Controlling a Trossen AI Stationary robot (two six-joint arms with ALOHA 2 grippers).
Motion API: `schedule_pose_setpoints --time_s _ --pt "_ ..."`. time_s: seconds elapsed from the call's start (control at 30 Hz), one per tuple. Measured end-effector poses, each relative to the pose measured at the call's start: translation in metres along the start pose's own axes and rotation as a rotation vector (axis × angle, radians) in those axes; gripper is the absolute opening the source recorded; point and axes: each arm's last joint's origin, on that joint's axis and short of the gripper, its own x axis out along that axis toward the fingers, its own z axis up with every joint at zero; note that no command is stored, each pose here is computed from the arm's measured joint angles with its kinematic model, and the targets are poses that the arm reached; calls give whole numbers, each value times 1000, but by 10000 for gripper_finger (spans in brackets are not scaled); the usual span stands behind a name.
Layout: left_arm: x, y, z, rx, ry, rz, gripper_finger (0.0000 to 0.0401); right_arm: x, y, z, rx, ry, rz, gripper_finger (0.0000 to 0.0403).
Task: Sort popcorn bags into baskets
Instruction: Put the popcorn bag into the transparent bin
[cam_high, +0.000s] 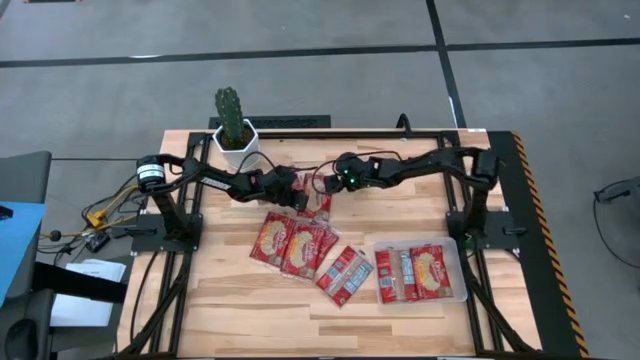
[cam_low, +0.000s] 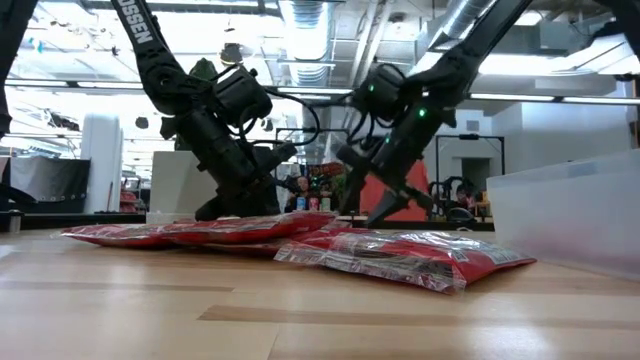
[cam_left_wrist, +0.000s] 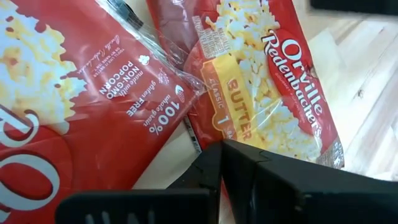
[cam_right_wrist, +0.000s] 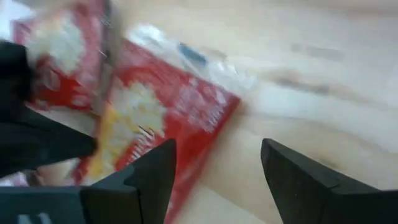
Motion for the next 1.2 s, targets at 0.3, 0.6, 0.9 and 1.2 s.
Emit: schedule_pose_setpoints --time_s 0.3,0.6,0.9,1.2 --pt "0 -1 -1 0 11 -10 0 25 2 -2 28 8 136 260" --pt "0 -1 -1 0 8 -15 0 29 5 -7 -8 34 185 239" --pt "0 -3 -2 1 6 -28 0 37 6 -15 -40 52 204 88" --pt "-12 -10 1 6 76 -138 0 13 10 1 -32 81 254 22"
